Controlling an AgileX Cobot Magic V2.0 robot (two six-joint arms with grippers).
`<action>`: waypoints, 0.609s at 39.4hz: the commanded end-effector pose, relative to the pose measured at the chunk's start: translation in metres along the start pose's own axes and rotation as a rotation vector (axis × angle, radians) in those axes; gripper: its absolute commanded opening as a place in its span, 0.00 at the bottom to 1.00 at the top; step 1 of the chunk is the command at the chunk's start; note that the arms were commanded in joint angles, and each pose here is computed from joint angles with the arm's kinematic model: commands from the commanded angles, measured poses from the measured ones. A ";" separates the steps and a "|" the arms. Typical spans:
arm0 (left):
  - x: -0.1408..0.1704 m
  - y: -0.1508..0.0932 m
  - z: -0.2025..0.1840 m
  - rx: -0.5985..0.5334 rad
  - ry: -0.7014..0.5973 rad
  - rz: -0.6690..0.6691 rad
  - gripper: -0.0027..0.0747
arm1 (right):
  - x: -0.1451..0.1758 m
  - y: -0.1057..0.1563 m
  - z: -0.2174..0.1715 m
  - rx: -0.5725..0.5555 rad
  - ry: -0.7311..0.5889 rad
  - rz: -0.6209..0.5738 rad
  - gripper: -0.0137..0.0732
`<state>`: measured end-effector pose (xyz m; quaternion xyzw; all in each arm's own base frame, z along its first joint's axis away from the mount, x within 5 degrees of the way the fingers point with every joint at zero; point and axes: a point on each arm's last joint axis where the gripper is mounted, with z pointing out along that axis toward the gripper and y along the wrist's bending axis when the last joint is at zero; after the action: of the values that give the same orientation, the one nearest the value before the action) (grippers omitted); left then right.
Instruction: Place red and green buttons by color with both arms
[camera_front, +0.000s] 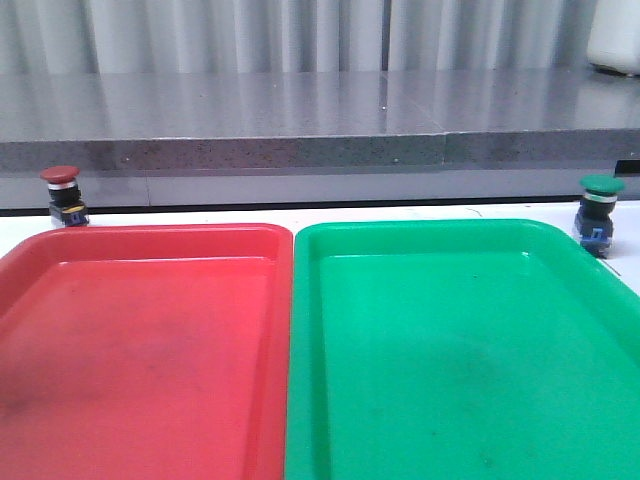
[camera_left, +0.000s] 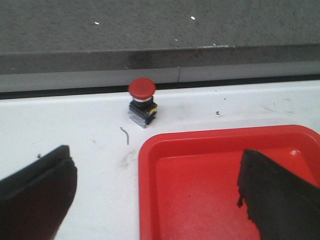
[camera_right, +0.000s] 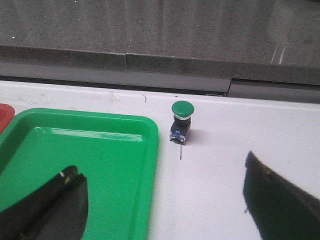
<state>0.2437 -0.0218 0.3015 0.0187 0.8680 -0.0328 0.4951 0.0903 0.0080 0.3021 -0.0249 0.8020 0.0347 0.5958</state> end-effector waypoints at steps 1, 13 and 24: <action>-0.026 -0.005 0.026 0.015 -0.038 0.010 0.83 | -0.019 0.000 -0.003 0.004 -0.108 -0.005 0.90; -0.033 -0.007 0.124 -0.004 0.187 -0.059 0.83 | -0.019 0.000 -0.003 0.005 -0.108 -0.007 0.90; -0.021 -0.001 0.182 -0.034 0.256 -0.159 0.83 | -0.019 0.000 -0.003 0.005 -0.107 -0.007 0.90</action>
<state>0.3992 -0.0376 0.2040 -0.0387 0.9452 -0.0415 0.3215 0.0903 0.0080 0.3030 -0.0249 0.8008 0.0348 0.5974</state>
